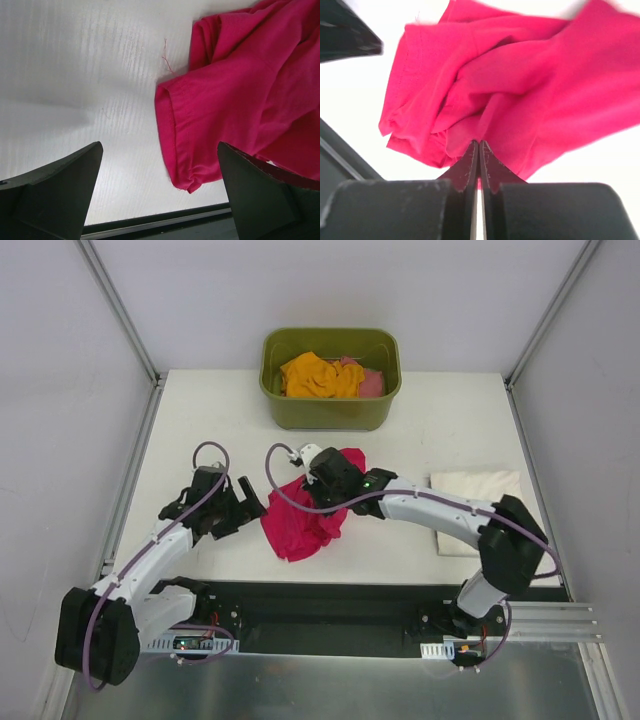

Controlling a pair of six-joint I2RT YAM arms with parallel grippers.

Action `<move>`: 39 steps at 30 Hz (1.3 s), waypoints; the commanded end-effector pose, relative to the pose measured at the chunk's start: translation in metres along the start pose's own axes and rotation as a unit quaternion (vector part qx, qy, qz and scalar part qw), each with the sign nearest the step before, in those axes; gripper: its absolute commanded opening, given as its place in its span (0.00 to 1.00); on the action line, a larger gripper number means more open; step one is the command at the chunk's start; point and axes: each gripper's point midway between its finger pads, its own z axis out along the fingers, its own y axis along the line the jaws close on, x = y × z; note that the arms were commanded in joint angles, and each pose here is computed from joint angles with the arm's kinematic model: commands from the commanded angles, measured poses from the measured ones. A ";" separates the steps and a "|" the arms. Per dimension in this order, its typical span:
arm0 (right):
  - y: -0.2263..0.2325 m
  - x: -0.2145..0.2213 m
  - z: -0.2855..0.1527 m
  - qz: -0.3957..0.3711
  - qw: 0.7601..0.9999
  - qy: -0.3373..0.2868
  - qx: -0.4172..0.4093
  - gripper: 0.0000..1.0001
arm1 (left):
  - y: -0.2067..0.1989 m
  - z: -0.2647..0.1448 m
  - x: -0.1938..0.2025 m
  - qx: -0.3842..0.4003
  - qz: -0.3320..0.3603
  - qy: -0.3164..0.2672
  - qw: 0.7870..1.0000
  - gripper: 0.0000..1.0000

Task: Fold and stack the t-shirts
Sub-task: Flatten out the tshirt

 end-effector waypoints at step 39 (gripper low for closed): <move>-0.130 -0.064 -0.232 0.100 0.924 -0.268 0.253 0.01 | -0.103 -0.165 -0.159 0.113 0.076 -0.360 0.923 0.00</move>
